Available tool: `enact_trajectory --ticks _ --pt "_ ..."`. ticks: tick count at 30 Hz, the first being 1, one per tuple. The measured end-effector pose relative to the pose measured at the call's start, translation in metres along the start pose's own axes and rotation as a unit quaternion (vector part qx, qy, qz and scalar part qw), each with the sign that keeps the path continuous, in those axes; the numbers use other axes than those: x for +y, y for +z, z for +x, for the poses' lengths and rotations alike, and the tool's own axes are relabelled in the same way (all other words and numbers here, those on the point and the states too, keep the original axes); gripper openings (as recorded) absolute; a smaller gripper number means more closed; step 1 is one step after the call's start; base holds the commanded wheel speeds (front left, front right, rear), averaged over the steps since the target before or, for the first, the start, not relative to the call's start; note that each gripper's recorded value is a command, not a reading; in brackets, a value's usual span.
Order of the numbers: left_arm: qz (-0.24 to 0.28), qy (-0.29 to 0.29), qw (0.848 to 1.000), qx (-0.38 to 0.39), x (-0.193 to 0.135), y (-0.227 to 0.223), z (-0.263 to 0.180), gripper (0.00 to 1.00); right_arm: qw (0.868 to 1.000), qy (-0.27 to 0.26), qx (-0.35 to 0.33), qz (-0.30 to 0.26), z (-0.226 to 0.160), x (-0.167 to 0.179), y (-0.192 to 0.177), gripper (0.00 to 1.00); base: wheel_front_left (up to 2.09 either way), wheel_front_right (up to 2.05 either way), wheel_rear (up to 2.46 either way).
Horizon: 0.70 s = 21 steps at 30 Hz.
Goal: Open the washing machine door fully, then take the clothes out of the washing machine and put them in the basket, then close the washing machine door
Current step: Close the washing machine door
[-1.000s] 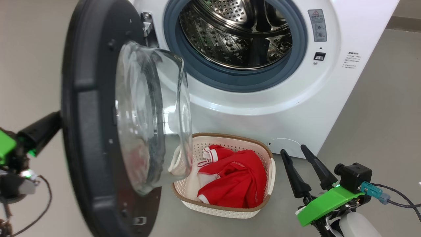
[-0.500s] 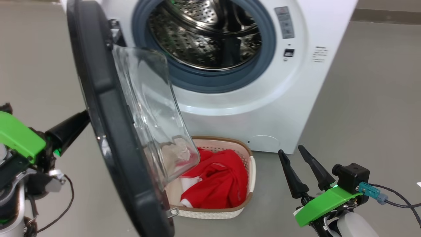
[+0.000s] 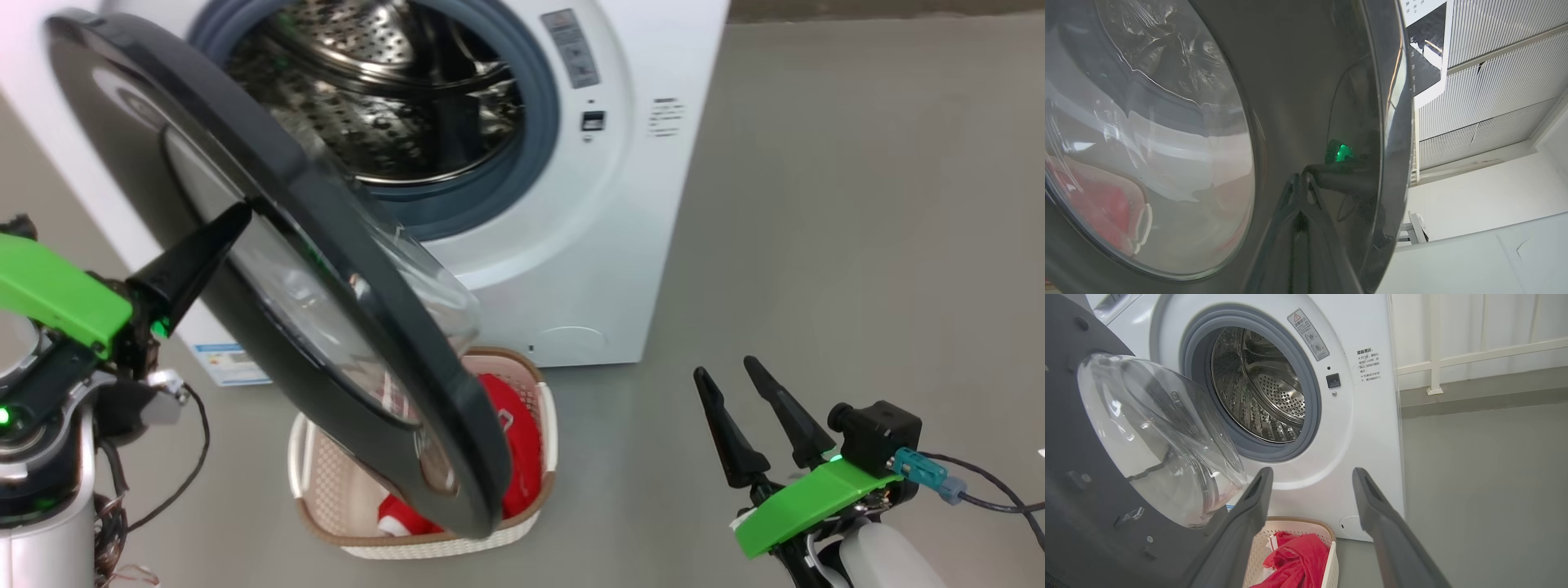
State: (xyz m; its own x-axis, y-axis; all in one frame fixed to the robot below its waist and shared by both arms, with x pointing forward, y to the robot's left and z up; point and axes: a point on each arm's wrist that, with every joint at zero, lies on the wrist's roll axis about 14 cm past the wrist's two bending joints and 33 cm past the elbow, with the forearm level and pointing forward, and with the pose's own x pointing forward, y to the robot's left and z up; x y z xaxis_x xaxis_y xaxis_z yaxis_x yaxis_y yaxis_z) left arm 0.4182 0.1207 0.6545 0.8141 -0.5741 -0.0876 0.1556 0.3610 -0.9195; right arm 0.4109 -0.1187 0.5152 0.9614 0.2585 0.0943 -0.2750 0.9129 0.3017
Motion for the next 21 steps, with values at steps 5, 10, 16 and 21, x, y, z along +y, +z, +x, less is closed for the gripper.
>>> enact_trajectory --ticks 5,10,16,21 --pt "0.002 -0.014 1.0 0.015 -0.007 -0.007 0.023 0.0 1.0 -0.025 -0.013 -0.006 -0.007 -0.017 0.011 1.0 0.0 0.0 0.0" --pt "0.003 -0.027 0.999 0.03 -0.011 -0.016 0.049 0.0 0.998 -0.058 -0.018 -0.009 -0.02 -0.038 0.016 1.0 0.0 0.0 0.0" --pt "0.01 -0.041 0.998 0.037 -0.016 -0.021 0.071 0.0 0.996 -0.085 -0.02 -0.012 -0.031 -0.055 0.018 1.0 0.0 0.0 0.0" --pt "0.011 -0.036 0.999 0.029 -0.01 -0.02 0.088 0.0 0.995 -0.1 -0.022 -0.014 -0.033 -0.065 0.02 1.0 0.0 0.0 0.0"
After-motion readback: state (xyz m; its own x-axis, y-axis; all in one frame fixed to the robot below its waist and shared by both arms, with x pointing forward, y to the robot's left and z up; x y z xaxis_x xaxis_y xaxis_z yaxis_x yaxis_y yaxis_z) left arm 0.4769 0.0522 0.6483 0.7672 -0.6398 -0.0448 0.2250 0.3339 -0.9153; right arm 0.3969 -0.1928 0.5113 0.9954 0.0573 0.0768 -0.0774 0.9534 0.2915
